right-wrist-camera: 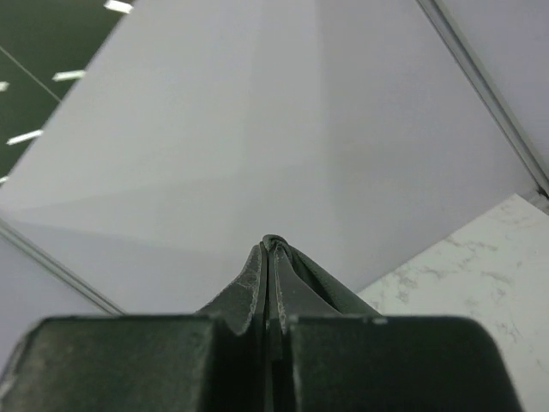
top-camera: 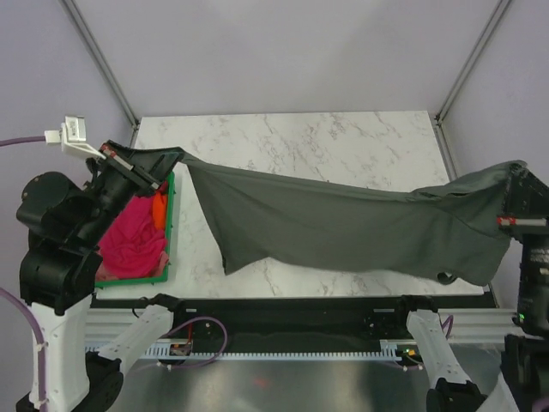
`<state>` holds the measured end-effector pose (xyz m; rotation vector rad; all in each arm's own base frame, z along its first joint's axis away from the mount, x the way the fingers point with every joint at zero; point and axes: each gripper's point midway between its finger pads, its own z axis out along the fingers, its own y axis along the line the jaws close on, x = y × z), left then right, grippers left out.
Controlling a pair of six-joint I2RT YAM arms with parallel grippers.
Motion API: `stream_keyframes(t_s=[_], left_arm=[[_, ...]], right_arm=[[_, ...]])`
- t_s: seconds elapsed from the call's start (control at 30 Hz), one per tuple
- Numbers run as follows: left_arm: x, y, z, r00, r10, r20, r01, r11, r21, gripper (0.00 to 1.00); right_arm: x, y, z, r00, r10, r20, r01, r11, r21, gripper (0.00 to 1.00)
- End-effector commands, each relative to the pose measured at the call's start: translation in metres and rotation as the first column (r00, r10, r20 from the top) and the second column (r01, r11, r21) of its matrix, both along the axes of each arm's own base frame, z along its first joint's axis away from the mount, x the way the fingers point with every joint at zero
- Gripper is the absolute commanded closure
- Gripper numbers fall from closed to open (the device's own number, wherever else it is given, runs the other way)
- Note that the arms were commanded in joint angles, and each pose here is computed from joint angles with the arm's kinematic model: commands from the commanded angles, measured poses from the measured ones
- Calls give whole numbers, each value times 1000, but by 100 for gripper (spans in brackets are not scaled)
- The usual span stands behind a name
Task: Fold and stack the t-shirts
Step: Flatten the tshirt out
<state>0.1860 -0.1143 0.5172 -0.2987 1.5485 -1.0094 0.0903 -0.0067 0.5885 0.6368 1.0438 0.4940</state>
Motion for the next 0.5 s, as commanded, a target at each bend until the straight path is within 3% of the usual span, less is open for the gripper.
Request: stream_keyframes(t_s=[0.0, 0.2, 0.4, 0.47], left_arm=[[40, -1, -37, 993, 51, -106, -40, 994, 103, 98], [118, 7, -75, 956, 207, -206, -156, 958, 241, 98], [182, -5, -53, 968, 165, -188, -132, 976, 175, 98], [191, -4, -36, 973, 177, -149, -151, 973, 172, 98]], right_arm=[[87, 0, -47, 976, 47, -213, -47, 999, 3, 100], [185, -10, -77, 963, 45, -265, -55, 998, -29, 100], [264, -17, -71, 965, 39, -259, -68, 992, -106, 100], [273, -18, -56, 971, 36, -235, -67, 990, -122, 100]])
